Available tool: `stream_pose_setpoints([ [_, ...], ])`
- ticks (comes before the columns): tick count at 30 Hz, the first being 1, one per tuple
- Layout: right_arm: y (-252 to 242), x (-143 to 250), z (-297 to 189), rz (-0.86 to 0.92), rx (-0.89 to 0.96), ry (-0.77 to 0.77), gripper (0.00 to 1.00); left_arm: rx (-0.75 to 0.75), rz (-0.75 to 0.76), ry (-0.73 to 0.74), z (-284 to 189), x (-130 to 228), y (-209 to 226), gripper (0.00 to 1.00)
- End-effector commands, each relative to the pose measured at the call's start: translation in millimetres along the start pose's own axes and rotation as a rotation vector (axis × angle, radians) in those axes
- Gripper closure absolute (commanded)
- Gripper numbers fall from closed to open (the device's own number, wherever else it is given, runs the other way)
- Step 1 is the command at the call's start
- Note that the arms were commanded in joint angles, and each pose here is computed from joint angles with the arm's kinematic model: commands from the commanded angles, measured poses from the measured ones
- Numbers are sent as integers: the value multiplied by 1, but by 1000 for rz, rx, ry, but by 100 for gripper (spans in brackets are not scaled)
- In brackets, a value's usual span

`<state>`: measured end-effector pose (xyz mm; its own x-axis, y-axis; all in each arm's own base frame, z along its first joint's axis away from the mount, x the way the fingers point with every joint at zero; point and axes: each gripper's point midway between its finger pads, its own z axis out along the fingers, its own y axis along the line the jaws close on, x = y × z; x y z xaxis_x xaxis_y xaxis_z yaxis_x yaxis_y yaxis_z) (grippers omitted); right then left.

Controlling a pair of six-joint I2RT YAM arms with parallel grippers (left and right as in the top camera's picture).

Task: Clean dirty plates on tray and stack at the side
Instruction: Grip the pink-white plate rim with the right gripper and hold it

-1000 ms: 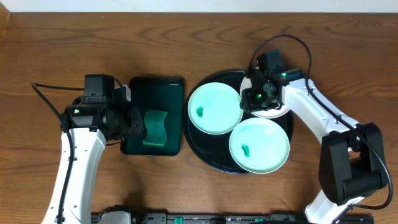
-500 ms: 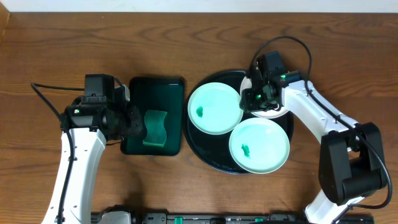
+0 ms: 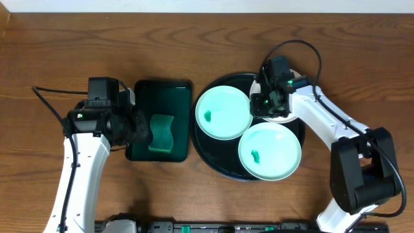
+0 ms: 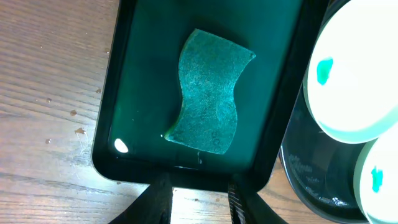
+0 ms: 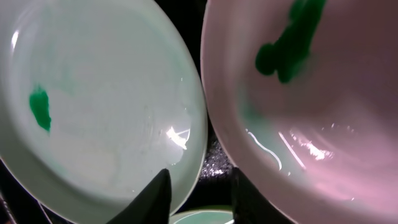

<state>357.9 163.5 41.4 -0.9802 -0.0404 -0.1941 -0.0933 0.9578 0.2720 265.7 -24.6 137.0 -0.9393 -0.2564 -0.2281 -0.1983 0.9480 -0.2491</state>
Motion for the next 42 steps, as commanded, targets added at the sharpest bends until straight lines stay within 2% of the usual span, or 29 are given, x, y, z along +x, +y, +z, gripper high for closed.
stream_pose_setpoints([
  [1,1,6,2,42,12,16,73,-19,-17,12,4,3,4,68],
  [8,-3,13,7,107,43,26,73,-20,-17,13,4,3,4,68],
  [14,3,13,15,102,22,1,69,-20,-17,13,4,3,4,68],
  [18,1,15,16,111,61,-7,73,-20,-18,13,4,3,4,68],
  [23,-5,14,16,124,115,-27,73,-20,-18,13,4,3,4,68],
  [35,-5,16,20,137,115,-31,77,-20,-21,14,4,3,4,69],
  [42,-3,15,21,131,111,-36,84,-20,-21,14,4,3,4,69],
])
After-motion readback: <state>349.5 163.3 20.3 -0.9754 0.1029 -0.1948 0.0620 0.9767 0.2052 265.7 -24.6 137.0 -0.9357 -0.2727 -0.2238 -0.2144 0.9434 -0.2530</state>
